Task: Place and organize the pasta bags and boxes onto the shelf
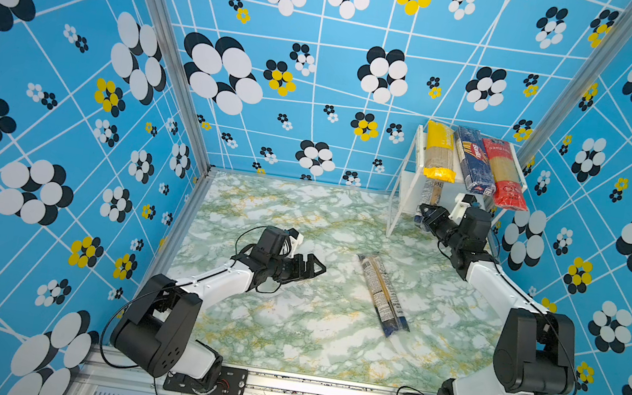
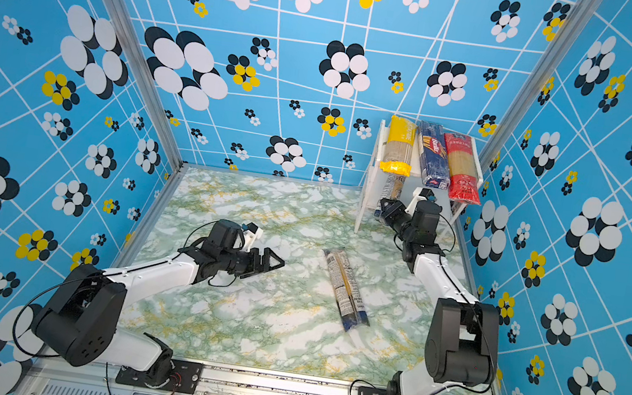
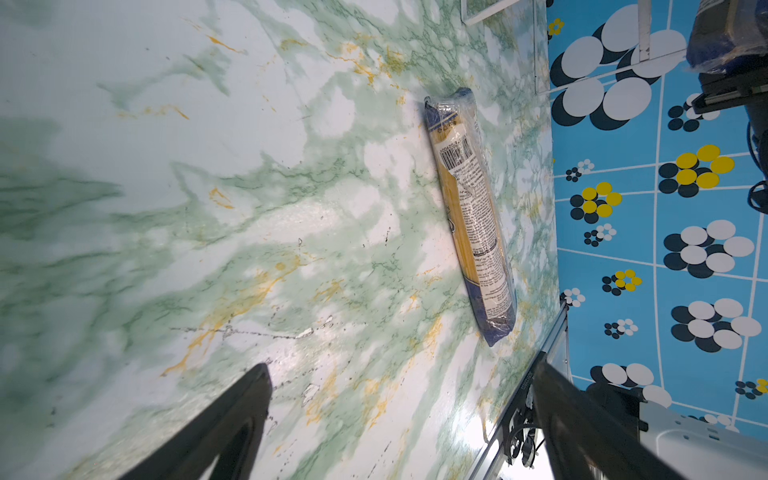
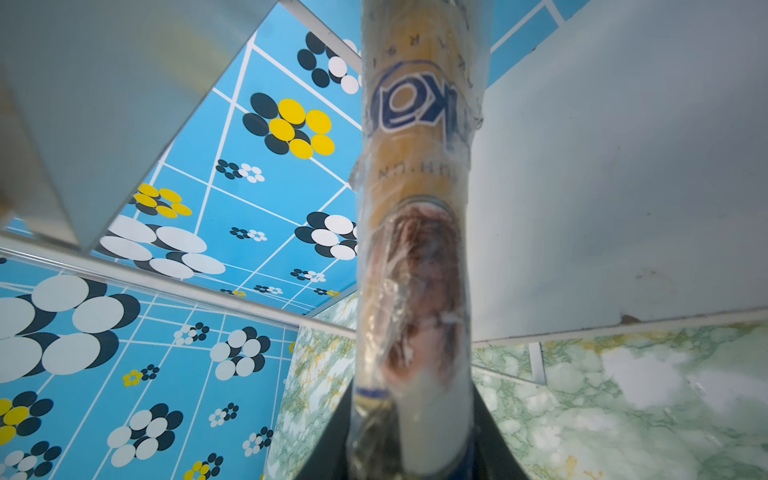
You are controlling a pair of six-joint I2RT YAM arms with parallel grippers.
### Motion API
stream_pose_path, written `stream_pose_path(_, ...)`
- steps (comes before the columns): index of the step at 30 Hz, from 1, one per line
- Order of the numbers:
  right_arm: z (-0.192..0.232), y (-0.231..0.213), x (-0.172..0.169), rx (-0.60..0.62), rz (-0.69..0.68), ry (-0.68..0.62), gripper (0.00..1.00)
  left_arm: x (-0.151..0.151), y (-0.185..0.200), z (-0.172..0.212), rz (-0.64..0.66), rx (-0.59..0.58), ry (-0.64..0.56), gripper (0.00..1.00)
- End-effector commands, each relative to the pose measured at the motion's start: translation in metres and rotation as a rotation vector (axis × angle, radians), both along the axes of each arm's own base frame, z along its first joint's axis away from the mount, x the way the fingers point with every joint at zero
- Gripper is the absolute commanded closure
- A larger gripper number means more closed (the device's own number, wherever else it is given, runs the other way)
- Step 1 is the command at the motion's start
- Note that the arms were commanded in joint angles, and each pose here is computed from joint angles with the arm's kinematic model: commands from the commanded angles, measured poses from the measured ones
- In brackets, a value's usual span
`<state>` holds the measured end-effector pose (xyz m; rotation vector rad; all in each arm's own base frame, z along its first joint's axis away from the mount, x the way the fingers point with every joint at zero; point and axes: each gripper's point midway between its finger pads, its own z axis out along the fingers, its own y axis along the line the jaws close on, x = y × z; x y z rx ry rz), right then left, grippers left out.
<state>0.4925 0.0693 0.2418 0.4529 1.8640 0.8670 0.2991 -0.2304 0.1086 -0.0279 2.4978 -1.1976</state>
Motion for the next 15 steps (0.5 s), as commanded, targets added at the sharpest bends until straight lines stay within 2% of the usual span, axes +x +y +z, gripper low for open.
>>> stream_pose_path(1, 0.073, -0.001, 0.009, -0.05, 0.027, -0.24, 1.0, 0.0, 0.002, 0.003, -0.016, 0.0, -0.018, 0.01)
stream_pose_path(15, 0.056, -0.007, 0.016, -0.123, 0.019, -0.218, 0.92, 0.001, 0.004, 0.003, -0.009, 0.001, -0.016, 0.01)
